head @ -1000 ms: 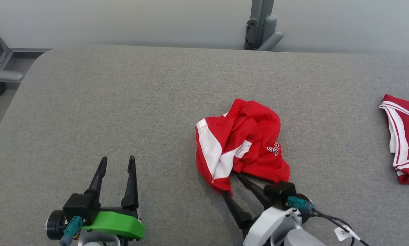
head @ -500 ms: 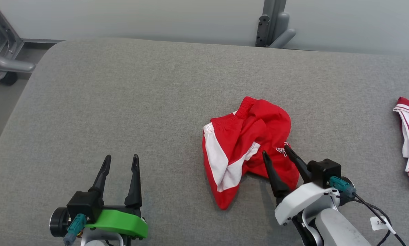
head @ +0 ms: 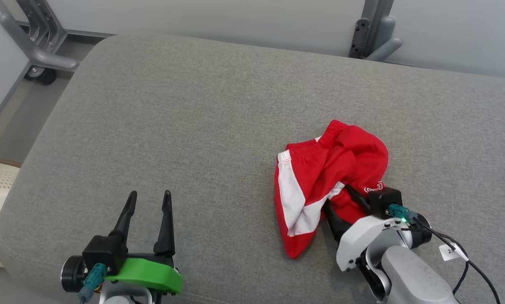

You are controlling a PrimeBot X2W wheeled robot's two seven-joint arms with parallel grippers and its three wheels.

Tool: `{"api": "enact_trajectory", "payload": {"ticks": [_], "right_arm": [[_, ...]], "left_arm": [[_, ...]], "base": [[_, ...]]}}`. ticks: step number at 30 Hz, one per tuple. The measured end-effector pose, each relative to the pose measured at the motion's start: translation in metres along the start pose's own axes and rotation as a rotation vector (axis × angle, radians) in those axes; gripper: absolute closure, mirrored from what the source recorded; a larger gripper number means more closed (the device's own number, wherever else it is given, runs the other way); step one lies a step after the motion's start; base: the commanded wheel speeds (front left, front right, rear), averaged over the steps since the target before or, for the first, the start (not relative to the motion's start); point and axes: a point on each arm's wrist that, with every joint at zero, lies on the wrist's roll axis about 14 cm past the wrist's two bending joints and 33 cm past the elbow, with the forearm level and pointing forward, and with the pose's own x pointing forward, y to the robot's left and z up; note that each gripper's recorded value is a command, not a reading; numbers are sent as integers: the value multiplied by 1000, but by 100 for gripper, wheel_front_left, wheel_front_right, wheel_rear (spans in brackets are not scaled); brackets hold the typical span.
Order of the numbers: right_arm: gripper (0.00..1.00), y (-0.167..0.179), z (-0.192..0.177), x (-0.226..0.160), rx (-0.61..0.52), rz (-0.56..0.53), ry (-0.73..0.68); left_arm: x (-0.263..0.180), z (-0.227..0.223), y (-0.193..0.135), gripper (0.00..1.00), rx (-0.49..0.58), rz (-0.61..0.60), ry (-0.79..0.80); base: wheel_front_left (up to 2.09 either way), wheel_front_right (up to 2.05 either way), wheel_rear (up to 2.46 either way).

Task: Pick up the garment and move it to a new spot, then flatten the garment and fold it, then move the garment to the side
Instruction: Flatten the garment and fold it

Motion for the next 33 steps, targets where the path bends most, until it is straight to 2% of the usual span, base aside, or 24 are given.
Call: {"api": "enact_trajectory", "payload": {"ticks": [3,4,5,7,8,15,21,28,33], "right_arm": [[0,6,-2,7,0,22,12],[20,10,1,10,5,35,2],[68,12,2,11,4,40,-1],[94,13,4,11,3,45,-11],[100,14,6,11,5,45,-16],[100,8,37,4,12,31,-125],[100,-7,46,-21,39,-20,-191],[100,-74,55,-69,8,-207,-221],[100,-112,46,-93,-71,-314,-141]], "left_arm": [[-1,0,4,0,2,14,2],[-2,-1,7,0,3,22,3],[-2,0,7,0,4,24,3],[-2,0,8,0,6,24,1],[-2,0,8,0,6,24,0],[3,2,0,0,3,-3,-7],[6,0,-11,0,-3,-35,-4],[14,0,-27,0,-8,-85,-6],[19,-5,-40,0,-12,-123,8]], "base": [[0,0,0],[0,0,0],[0,0,0],[0,0,0],[0,0,0],[0,0,0],[0,0,0],[0,0,0],[0,0,0]]}}
